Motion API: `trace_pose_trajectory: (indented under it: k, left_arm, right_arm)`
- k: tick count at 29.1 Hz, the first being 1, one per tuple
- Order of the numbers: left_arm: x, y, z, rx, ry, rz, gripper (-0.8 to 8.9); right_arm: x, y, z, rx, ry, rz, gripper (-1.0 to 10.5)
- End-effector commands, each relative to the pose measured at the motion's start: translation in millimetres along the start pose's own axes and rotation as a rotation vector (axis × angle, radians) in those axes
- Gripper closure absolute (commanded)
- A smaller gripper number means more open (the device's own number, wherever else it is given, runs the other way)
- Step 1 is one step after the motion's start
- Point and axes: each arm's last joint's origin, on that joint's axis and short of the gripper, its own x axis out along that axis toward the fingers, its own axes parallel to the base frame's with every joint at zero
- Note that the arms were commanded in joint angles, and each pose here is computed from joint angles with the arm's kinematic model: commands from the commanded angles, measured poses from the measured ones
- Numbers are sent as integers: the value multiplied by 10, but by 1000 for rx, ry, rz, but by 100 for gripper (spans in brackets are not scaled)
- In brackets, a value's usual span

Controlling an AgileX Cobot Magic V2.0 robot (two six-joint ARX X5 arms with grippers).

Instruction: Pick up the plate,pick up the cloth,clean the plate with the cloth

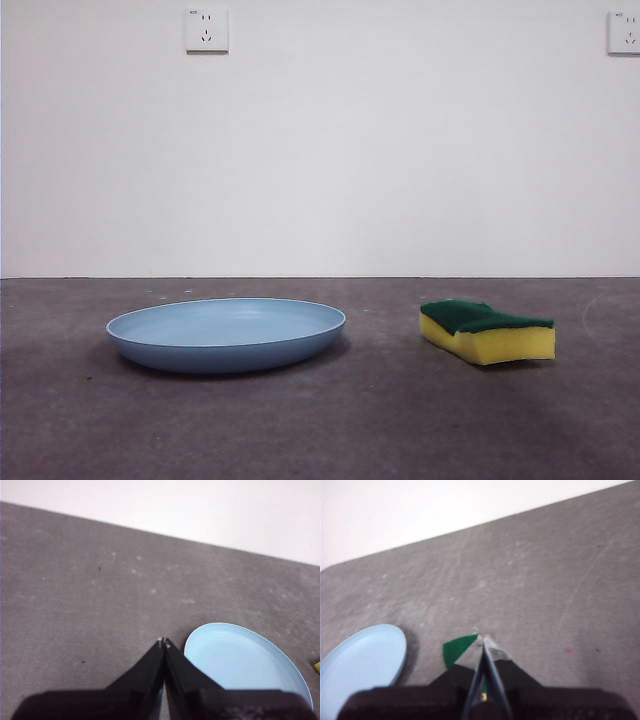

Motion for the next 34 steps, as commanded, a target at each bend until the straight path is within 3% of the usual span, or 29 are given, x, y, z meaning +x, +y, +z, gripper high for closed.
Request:
trace_pose_trajectory:
  k: [1, 5, 12, 15, 19, 20, 28, 34]
  left_arm:
    - [144, -19, 136, 43, 62, 1, 821]
    - [374, -52, 320, 68, 151, -28, 820]
    - [793, -83, 497, 37, 327, -108, 813]
    - [962, -86, 529, 43, 392, -145, 793]
    - [1166, -127, 545, 48, 455, -194, 512]
    - [1232, -140, 544, 48, 471, -197, 490]
    - [1841, -300, 436, 43, 705, -211, 491]
    - [2181, -250, 62, 48, 841, -148, 492]
  right_arm:
    - [139, 54, 186, -23, 63, 39, 955]
    - [380, 106, 401, -40, 167, 76, 954]
    - [805, 127, 614, -85, 398, 61, 945]
    - [966, 123, 661, -84, 469, 49, 869]
    - [1075, 124, 706, -91, 485, 48, 572]
    - [1084, 126, 716, -92, 479, 49, 532]
    - [1085, 128, 722, -93, 475, 50, 537]
    - [1085, 127, 721, -92, 476, 50, 537]
